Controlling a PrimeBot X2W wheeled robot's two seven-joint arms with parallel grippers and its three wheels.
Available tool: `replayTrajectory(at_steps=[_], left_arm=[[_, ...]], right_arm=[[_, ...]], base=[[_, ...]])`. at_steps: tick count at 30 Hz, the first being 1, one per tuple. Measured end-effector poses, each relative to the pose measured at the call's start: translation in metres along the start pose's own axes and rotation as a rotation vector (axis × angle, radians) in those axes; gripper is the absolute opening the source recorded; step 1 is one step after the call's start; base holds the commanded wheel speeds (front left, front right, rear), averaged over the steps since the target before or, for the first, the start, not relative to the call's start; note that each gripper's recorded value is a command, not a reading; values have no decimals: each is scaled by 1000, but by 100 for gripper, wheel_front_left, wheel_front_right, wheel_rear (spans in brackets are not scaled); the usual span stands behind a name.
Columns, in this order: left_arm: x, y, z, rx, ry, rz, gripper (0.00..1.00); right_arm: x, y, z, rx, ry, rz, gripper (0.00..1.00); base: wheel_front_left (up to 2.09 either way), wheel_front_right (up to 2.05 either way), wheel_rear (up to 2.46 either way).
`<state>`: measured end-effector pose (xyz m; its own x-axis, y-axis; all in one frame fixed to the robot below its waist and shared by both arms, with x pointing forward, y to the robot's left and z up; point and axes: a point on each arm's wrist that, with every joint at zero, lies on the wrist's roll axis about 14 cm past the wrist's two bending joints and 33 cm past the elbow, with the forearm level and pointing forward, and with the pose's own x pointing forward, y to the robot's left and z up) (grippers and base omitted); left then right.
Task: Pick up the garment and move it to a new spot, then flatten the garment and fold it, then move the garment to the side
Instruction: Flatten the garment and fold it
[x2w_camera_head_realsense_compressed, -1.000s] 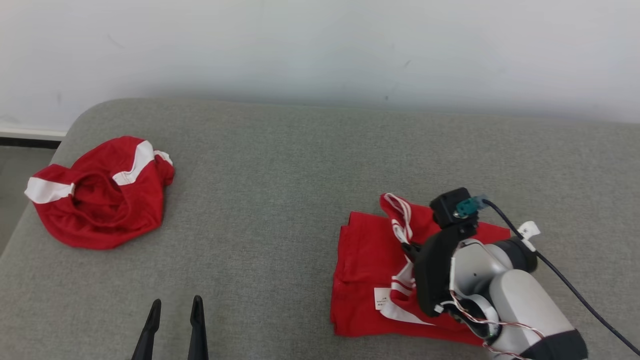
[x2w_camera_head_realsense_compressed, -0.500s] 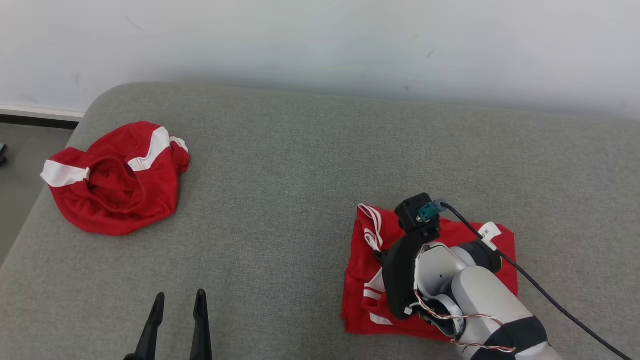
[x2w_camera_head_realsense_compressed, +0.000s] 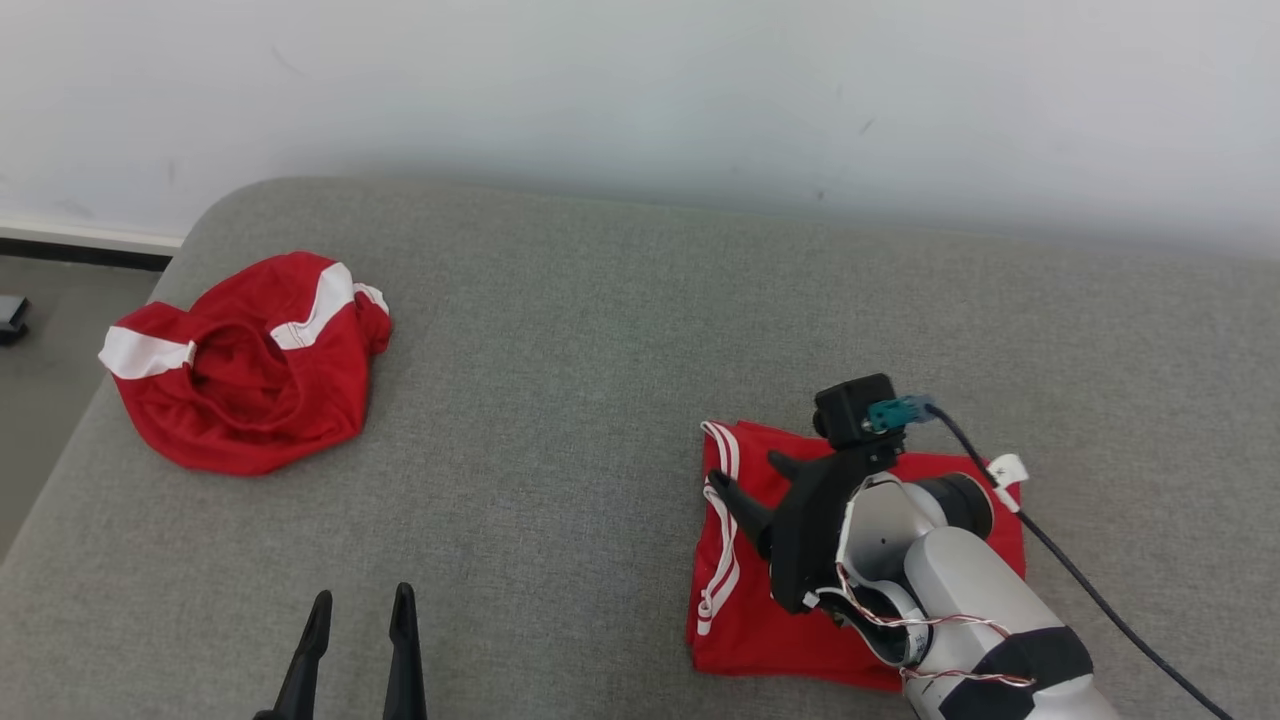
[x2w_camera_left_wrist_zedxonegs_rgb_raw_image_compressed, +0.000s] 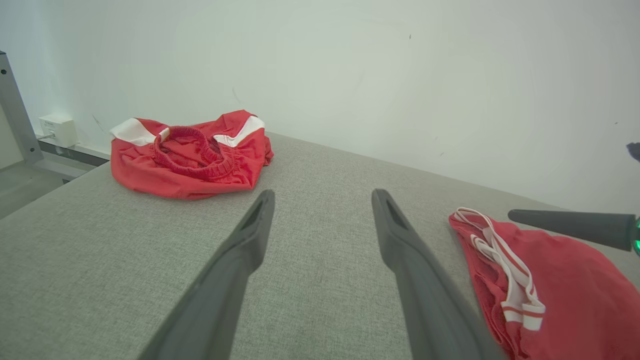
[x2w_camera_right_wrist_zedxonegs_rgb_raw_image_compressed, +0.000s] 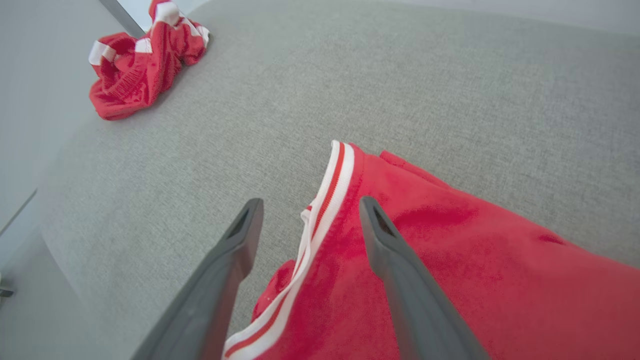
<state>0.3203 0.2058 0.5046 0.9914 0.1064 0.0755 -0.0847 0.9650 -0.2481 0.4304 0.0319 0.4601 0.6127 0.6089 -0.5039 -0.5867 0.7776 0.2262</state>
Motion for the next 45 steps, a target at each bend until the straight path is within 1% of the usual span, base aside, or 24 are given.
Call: replayTrajectory(at_steps=[3,6,11,17,23,28,36,45], left_arm=[[-2,1,1,0,-4,2,100],[-4,-1,0,3,-1,-4,100],[-7,-5,-5,11,15,-22,100],[-3,-16,-2,7,0,-58,100],[-5,-19,-1,8,-3,-74,100],[-4,-21,4,29,-20,-92,100],[-11,-18,-5,49,7,-95,100],[-15,-8,-16,69,44,-78,100]], right_arm=[[-10,-4,18,45,-113,-10,100],[-24,-18,23,85,-208,-53,100],[-65,-60,28,68,-380,-195,100],[-117,-96,8,43,-505,-362,100],[-160,-116,-18,34,-557,-486,100],[-185,-122,-36,36,-578,-548,100],[-201,-113,-61,37,-568,-563,100],[-201,-102,-63,42,-581,-541,100]], base=[[0,0,0],[0,0,0],[0,0,0],[0,0,0],[0,0,0],[0,0,0],[0,0,0],[0,0,0]])
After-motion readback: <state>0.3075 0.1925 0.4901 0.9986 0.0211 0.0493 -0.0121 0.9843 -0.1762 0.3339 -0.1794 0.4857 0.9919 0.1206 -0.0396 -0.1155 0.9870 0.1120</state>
